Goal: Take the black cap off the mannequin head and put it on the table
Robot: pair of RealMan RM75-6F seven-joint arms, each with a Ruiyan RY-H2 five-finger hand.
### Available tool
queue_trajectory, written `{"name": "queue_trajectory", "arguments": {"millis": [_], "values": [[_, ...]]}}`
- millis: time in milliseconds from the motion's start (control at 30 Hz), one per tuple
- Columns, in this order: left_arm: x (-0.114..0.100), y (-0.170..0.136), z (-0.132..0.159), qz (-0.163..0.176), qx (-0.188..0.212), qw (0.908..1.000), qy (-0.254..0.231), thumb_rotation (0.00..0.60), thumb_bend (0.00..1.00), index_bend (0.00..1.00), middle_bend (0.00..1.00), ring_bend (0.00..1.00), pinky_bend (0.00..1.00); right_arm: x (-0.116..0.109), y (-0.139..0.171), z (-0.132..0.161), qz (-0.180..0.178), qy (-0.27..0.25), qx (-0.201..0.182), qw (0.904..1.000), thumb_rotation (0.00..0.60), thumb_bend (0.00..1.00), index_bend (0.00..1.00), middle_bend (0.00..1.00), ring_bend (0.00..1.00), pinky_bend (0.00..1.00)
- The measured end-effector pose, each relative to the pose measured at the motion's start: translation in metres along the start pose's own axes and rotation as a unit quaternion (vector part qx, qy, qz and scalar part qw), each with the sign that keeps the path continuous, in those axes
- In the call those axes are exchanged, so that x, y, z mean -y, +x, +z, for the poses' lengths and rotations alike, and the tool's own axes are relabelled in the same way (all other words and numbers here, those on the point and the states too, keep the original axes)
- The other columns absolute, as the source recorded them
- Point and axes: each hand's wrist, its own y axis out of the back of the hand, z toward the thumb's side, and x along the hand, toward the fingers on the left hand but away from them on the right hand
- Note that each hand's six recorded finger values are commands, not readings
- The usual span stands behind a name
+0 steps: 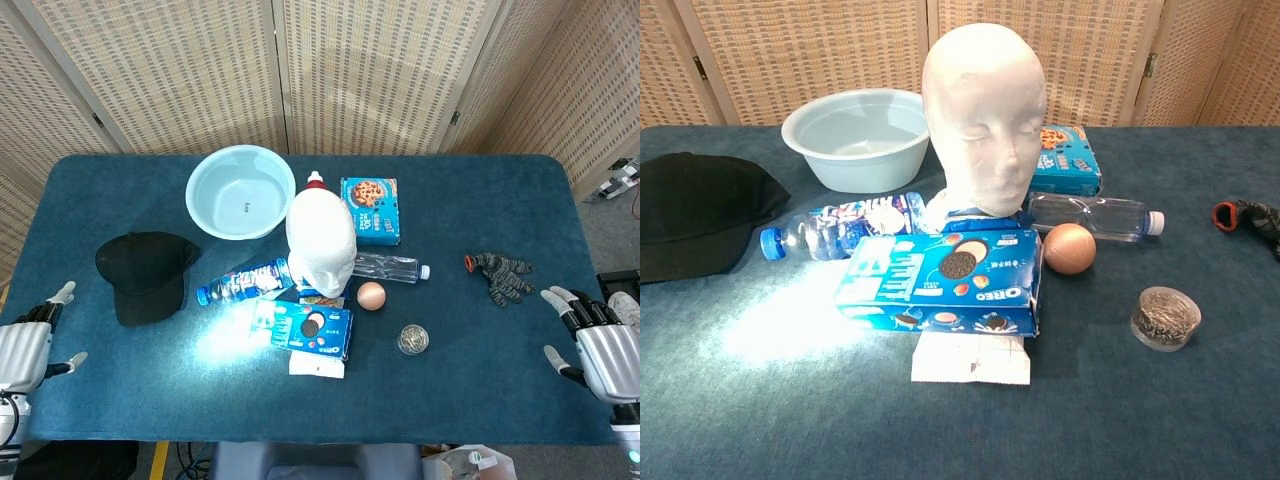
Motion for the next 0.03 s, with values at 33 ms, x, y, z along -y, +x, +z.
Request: {"name": "queue_trajectory", "arguments": {"millis": [33], "values": [[-0.0012,-0.0028,0.0003,0.003,0.0,1.0,-0.002,0.6,0.08,0.0,0.23,0.3,0.44,0.0001,-0.0005,0.0005,0.0,0.0,-0.001,1.0,0.6,0.28,0.17,0.18,0.14,0.26]]}}
